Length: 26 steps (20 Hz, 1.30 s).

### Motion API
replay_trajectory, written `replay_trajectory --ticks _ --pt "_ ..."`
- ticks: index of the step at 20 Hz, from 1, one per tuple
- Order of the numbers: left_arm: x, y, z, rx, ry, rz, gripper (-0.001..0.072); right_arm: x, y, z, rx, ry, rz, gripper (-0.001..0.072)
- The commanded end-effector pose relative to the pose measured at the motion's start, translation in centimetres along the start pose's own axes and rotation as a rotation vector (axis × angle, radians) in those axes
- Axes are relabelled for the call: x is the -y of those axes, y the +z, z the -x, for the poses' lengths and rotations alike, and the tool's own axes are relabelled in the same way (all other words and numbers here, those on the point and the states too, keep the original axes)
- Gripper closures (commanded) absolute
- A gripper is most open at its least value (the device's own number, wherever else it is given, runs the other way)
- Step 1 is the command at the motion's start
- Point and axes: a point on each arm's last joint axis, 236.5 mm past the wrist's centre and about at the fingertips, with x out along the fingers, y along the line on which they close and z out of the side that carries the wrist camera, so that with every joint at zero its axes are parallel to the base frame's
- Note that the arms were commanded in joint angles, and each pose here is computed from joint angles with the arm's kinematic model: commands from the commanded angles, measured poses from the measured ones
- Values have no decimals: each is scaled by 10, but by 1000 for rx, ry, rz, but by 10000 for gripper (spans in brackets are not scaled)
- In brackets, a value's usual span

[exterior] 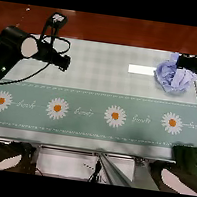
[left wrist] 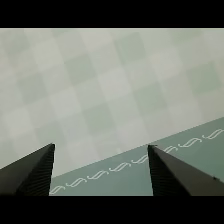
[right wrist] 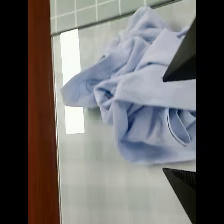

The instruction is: Fold the shirts.

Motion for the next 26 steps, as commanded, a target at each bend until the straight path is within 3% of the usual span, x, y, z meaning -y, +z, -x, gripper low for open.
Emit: replay_trajectory --ticks 1,4,11,12,13,14,15,19,24,25,26 --pt "1 1 -2 4 -1 -3 -13 54 -38 -51 -85 -67 -257 103" --pt "1 1 -2 3 -1 -3 -13 69 -88 -87 -205 -72 -444 103" --pt "1 0 -4 -1 -1 -4 -13 42 -148 -135 -320 -36 -589 119" --pt "1 0 -4 -2 -1 -4 -13 35 -152 -140 -326 -23 -638 175" --pt "1 0 -5 -3 -1 -4 -13 32 -152 -142 -321 -17 -667 377" --pt "1 0 -5 -3 -1 -4 -13 28 -148 -141 -318 -6 -693 649" --pt "1 0 -5 -3 -1 -4 -13 26 -139 -138 -300 7 -711 688" --pt "5 -1 9 -27 -23 11 -13 27 -39 -86 -109 93 -500 689" --pt "25 34 78 -2 -141 65 -12 16 130 89 352 184 -241 690" --pt "32 44 99 22 -180 72 4 11 150 127 430 201 -215 690" --pt "41 55 124 55 -232 83 157 5 164 165 499 222 -197 690"
